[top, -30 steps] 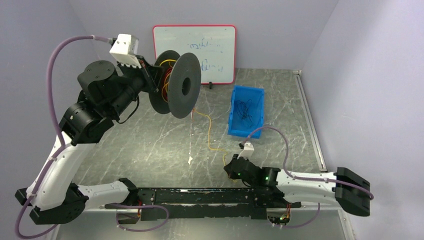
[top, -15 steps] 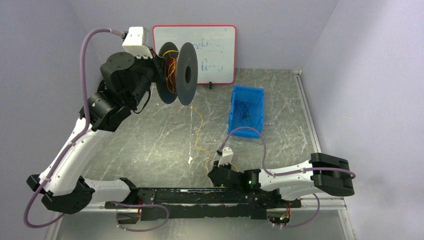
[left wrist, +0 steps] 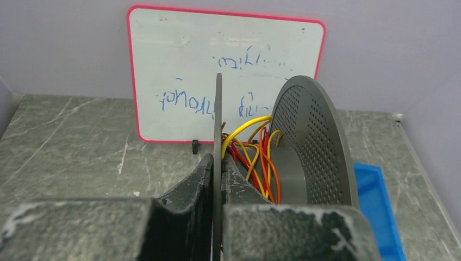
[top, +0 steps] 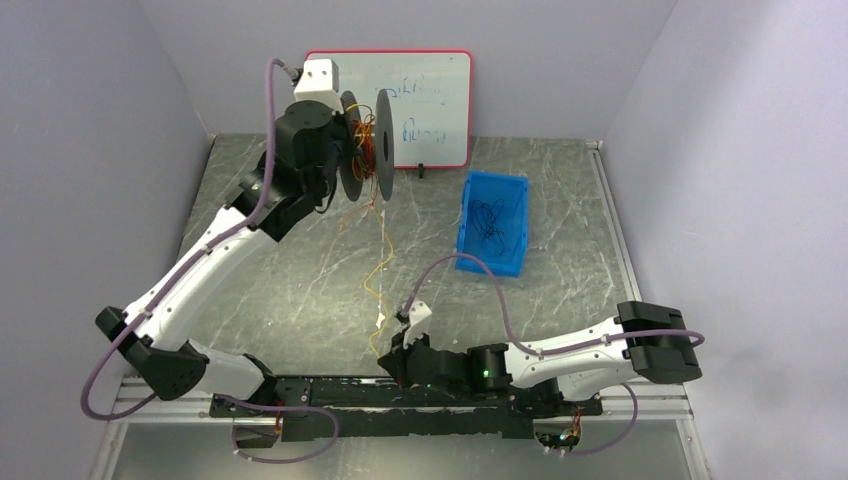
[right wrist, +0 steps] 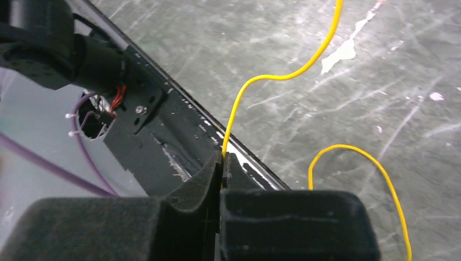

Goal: Wrap the cables

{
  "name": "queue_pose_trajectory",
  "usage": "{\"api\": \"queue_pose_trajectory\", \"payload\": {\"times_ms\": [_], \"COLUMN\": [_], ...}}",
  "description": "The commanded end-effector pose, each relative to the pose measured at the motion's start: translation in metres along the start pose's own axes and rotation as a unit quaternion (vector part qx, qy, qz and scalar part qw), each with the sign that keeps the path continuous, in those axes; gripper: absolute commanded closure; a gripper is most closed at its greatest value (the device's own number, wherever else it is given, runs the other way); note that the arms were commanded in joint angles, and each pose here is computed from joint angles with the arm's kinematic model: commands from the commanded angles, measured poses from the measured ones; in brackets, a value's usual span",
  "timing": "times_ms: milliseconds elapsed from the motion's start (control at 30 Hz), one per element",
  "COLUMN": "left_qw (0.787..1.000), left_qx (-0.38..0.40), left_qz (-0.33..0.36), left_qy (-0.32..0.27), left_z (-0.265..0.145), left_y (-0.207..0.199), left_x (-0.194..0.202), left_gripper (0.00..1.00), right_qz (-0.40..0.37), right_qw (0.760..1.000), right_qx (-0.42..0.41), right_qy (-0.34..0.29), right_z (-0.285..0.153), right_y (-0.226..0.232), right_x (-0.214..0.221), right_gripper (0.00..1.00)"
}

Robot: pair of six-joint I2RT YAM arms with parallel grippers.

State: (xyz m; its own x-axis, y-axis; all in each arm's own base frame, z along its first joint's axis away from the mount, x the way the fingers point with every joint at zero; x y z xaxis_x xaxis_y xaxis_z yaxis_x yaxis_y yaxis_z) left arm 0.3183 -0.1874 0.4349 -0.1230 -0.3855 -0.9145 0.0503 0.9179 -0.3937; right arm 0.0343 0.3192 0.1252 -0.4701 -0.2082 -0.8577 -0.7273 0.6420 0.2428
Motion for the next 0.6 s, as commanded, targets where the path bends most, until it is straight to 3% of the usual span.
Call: {"api": "queue_pose_trajectory", "payload": {"times_ms": [0,567], "left_qw": [0.996,0.994], "left_qx": [-0.012,-0.103], "left_qz": [-0.048,0.022], "left_qy": [-0.076,-0.04], "left_z": [0.013,0.058], "left_y": [-0.009,0.011], "left_x": [-0.03,0.042], "left_gripper": [0.93,0.93], "right_qz": [-0.023,-0.044], "right_qw": [0.999,0.991], "right_qx": [-0.025,-0.087], "right_qy": [-0.018,-0.09], "right_z": [-0.002,-0.055], "right_y": [0.02,0.071], "right_x": [-0.013,-0.075], "right_gripper": [1.0,1.0]}}
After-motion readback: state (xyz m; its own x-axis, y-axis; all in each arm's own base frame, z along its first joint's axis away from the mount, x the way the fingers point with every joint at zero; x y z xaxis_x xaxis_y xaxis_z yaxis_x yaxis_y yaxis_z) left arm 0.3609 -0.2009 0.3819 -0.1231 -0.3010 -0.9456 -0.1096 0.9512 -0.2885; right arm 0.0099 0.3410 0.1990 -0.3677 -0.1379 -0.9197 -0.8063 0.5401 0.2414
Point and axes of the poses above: each gripper's point midway between its finger pads, its own z axis out along the fingers, its own y axis along the line the jaws close on, x = y × z, the point moved 5 cm from there along -z, back along the fingers, and after that the axes turned 12 degrees about -z, right-handed, at the moved point
